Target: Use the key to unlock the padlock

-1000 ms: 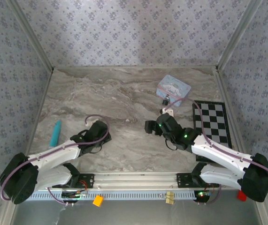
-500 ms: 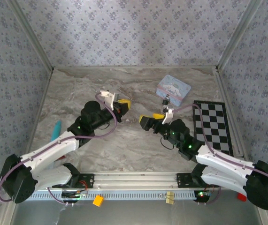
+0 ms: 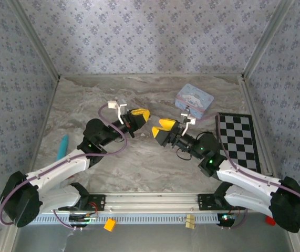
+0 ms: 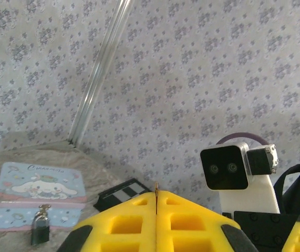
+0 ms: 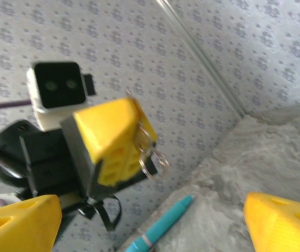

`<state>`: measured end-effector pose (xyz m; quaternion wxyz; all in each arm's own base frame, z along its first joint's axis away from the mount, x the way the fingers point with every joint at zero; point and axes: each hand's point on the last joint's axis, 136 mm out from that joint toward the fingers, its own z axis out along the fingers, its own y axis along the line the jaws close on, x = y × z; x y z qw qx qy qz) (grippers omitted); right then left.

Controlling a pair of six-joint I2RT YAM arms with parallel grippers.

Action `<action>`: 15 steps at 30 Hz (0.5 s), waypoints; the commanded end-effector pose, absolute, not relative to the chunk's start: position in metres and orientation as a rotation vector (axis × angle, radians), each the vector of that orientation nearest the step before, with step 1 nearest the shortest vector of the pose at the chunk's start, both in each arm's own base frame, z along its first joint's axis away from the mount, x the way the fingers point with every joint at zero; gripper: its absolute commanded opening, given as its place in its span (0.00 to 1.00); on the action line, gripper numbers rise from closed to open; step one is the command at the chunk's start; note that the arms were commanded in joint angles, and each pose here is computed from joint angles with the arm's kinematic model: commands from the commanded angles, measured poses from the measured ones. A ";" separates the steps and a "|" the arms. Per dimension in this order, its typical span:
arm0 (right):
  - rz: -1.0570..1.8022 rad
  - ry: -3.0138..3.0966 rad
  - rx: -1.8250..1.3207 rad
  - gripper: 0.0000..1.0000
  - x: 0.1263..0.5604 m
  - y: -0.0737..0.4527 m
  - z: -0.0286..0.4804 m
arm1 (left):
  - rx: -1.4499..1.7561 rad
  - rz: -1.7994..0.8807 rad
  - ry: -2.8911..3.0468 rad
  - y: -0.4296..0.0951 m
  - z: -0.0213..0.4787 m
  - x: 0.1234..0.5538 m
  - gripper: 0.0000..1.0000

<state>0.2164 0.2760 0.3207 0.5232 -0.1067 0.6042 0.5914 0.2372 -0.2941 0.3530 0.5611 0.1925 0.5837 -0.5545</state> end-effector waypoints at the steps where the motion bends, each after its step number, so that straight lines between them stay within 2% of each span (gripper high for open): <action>1: 1.507 1.308 -0.264 0.87 0.209 0.274 0.360 | 0.408 -1.395 1.244 -0.285 0.382 0.228 0.00; 7: 1.562 1.254 -0.252 0.72 0.215 0.278 0.374 | 0.225 -1.482 1.238 -0.279 0.377 0.244 0.00; 15: 1.598 1.233 -0.243 0.59 0.223 0.284 0.381 | 0.137 -1.617 1.206 -0.289 0.379 0.242 0.00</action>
